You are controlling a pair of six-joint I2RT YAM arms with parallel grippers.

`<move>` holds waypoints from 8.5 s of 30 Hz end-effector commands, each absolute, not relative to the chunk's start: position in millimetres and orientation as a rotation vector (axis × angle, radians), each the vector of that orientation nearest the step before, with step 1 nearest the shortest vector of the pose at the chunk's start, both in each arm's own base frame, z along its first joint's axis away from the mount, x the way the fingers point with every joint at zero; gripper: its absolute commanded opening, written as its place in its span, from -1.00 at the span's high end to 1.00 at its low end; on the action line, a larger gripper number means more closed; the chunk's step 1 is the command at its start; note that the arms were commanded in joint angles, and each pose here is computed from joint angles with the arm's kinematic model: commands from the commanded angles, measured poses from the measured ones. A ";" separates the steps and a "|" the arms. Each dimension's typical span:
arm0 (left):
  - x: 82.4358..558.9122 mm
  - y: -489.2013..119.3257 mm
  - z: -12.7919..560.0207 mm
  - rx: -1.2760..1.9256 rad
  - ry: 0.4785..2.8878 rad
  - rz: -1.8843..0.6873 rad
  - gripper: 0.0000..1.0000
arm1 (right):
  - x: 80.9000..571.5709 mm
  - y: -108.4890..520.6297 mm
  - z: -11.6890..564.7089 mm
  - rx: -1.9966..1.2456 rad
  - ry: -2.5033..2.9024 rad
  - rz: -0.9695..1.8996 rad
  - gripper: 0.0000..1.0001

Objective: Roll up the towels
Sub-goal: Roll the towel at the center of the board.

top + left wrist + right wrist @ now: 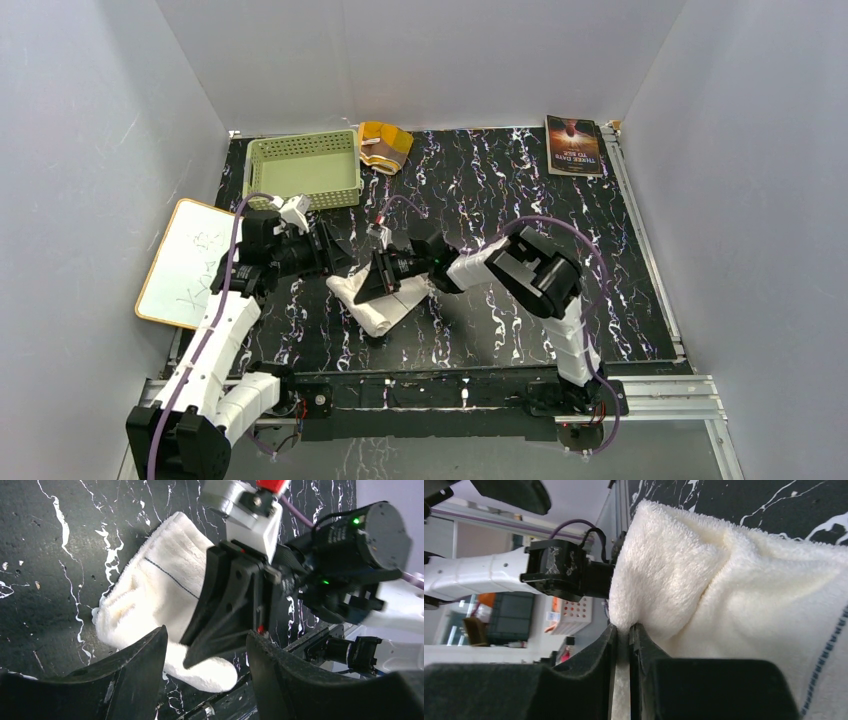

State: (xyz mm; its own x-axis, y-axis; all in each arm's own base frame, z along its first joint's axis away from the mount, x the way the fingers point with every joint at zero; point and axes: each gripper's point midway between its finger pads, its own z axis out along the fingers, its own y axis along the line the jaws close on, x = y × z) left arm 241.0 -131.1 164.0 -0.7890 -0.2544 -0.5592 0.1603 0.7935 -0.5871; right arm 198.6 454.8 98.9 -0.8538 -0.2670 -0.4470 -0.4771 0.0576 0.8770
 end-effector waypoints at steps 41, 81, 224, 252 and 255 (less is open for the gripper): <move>270.0 -120.4 19.1 -0.468 2.349 -0.802 -0.08 | 277.8 417.8 7.2 -0.745 2.365 1.093 0.63; 258.0 -125.5 0.1 -0.479 2.394 -0.846 -0.08 | 198.9 451.9 70.6 -0.764 2.275 1.301 -0.02; 269.1 -175.5 8.5 -0.328 2.540 -1.021 1.00 | 370.9 272.5 225.3 -0.576 1.727 0.978 -0.96; 269.3 -183.5 11.5 -0.340 2.548 -1.094 1.00 | 262.3 402.5 66.8 -1.641 1.442 0.006 -0.57; 268.6 -183.3 10.7 -0.335 2.555 -1.092 1.00 | 261.9 404.1 59.8 -1.665 1.450 0.005 -0.50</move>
State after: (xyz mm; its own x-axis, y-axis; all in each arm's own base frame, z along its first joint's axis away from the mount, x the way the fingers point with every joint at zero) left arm 280.0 -190.3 26.5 -0.8959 -0.3594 -0.2610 -0.0342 0.6417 -0.7662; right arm 259.5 389.4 51.4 0.2827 -0.8033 -0.5242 -0.7944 0.1101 -0.5973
